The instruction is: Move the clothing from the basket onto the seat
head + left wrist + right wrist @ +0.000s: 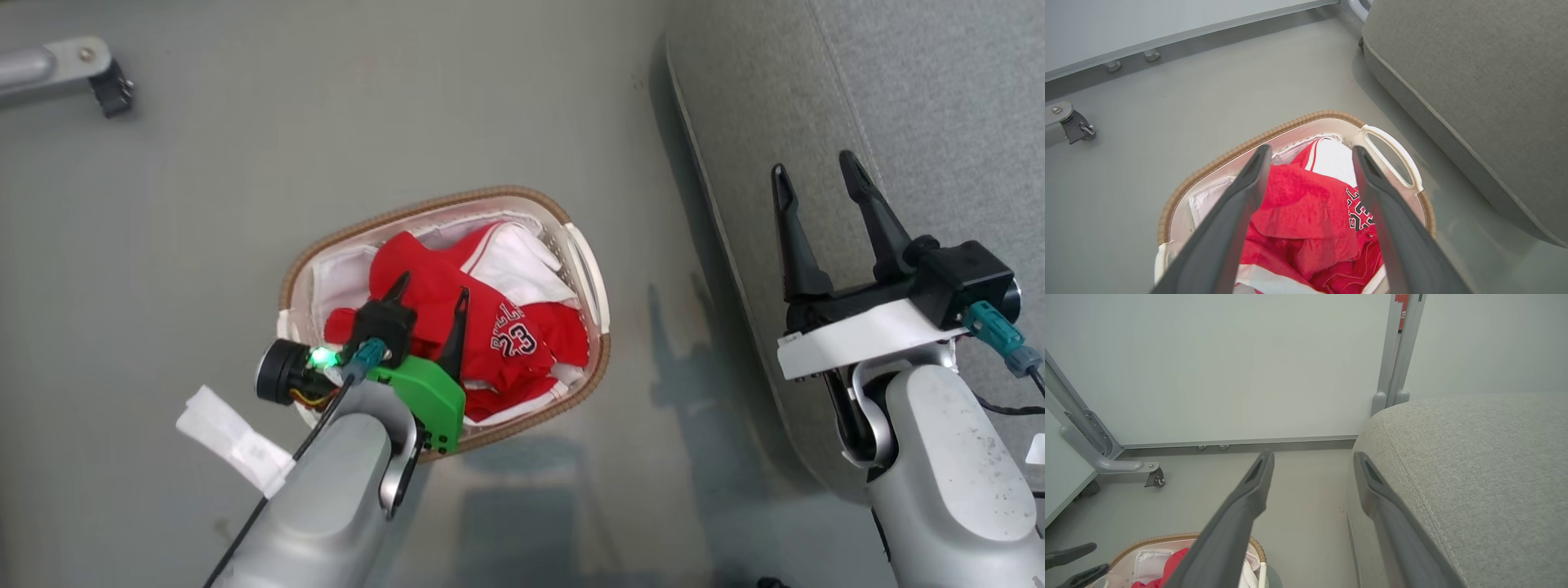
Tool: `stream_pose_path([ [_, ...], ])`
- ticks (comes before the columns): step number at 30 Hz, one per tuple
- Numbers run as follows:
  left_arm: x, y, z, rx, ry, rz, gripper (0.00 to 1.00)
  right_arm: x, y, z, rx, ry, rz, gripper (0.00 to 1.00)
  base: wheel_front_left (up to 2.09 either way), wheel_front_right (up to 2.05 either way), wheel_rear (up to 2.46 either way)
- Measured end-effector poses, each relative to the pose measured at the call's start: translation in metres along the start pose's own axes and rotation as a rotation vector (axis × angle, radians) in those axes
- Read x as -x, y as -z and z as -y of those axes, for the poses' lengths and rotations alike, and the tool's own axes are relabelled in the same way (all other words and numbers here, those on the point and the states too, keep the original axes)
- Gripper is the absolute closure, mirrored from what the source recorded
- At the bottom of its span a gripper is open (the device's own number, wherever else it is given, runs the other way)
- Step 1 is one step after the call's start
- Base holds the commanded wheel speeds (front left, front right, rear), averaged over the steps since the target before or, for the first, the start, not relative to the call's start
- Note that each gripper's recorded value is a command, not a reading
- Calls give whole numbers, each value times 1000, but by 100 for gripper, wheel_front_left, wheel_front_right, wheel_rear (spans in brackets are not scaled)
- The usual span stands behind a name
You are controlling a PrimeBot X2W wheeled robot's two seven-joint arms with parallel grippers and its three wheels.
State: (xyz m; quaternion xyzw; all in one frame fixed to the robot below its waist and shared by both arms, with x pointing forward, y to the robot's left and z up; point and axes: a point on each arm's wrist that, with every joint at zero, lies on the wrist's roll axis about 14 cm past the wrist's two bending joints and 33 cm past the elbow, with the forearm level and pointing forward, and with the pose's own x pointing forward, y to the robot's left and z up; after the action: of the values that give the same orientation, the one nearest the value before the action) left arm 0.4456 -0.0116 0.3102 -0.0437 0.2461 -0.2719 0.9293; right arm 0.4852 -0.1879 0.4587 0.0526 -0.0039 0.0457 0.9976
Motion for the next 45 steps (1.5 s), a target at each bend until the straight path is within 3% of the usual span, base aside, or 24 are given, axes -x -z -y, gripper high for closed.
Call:
stream_pose_path([
  [17,-62,92,2,-217,103,-392,0,-10,60,18,-26,33,-120,0,0,0,0],
  [24,-67,125,7,-225,127,-542,0,-6,77,28,-29,64,-164,0,0,0,0],
  [45,-67,178,-17,-389,81,-761,0,-2,107,35,-40,90,-231,0,0,0,0],
])
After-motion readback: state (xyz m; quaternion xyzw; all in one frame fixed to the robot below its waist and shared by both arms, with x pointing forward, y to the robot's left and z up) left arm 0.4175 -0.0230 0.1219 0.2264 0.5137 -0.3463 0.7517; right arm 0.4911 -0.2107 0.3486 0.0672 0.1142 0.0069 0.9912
